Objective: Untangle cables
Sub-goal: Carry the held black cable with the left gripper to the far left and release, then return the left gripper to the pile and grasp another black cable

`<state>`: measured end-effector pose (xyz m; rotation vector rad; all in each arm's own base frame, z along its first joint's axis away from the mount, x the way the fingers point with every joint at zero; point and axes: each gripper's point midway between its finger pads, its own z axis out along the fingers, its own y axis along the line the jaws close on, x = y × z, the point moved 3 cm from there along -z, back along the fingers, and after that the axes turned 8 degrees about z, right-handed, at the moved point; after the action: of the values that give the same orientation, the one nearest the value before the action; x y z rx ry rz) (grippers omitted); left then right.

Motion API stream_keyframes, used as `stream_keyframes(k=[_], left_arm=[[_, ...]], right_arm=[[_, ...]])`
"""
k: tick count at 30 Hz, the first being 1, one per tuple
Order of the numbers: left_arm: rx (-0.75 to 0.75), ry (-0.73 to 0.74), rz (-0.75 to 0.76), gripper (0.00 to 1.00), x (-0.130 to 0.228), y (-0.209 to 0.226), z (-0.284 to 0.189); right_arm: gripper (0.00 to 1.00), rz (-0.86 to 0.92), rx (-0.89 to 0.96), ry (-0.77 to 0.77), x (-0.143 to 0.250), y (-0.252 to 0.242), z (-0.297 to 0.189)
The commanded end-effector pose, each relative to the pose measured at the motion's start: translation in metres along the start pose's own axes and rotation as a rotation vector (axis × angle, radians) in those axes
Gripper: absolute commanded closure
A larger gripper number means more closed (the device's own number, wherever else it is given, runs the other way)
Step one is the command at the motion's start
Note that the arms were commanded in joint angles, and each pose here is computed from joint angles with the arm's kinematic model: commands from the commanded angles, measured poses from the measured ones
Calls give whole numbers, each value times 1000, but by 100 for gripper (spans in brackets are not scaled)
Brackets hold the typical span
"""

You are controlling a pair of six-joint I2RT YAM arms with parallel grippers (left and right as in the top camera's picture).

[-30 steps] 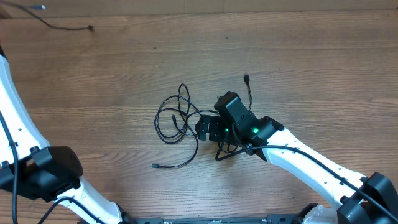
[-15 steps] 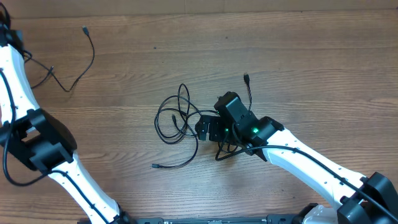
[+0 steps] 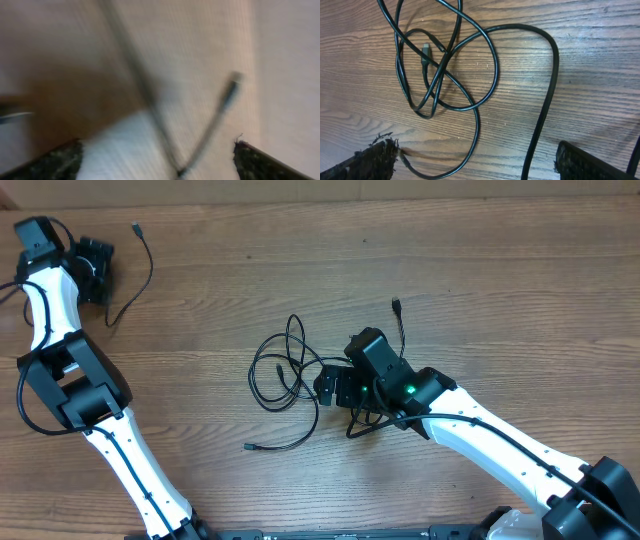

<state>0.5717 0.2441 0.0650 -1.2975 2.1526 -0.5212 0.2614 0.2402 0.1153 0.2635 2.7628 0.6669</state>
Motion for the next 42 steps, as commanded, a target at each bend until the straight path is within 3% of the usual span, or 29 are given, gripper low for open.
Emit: stream_keyframes(k=[1, 5, 9, 12, 14, 18, 22, 24, 28, 30, 32, 38, 42], left_arm=[[246, 36, 103, 0, -10, -50, -35], [348, -105, 175, 0, -46, -97, -109], [330, -319, 256, 0, -71, -132, -190], [316, -401, 279, 0, -74, -146, -229], [278, -442, 381, 0, -68, -155, -242], [-145, -353, 428, 0, -39, -100, -203], [-558, -178, 192, 0, -3, -9, -193], [-604, -137, 136, 0, 3, 7, -197], [-438, 22, 54, 0, 24, -3, -189], [-232, 193, 107, 0, 49, -30, -182], [-144, 277, 141, 0, 68, -47, -180], [-140, 325, 231, 0, 94, -64, -199], [-131, 330, 325, 0, 115, -77, -256]], right_arm=[[0, -10, 8, 0, 2, -1, 3], [0, -10, 8, 0, 2, -1, 3], [0, -10, 8, -1, 2, -1, 3], [0, -10, 8, -1, 2, -1, 3], [0, -10, 8, -1, 2, -1, 3], [0, -10, 8, 0, 2, -1, 3], [0, -10, 8, 0, 2, -1, 3], [0, -10, 8, 0, 2, -1, 3], [0, -10, 8, 0, 2, -1, 3], [0, -10, 8, -1, 2, -1, 3], [0, -10, 8, 0, 2, -1, 3], [0, -10, 7, -2, 2, 0, 3], [0, -12, -13, -16, -1, 4, 3]])
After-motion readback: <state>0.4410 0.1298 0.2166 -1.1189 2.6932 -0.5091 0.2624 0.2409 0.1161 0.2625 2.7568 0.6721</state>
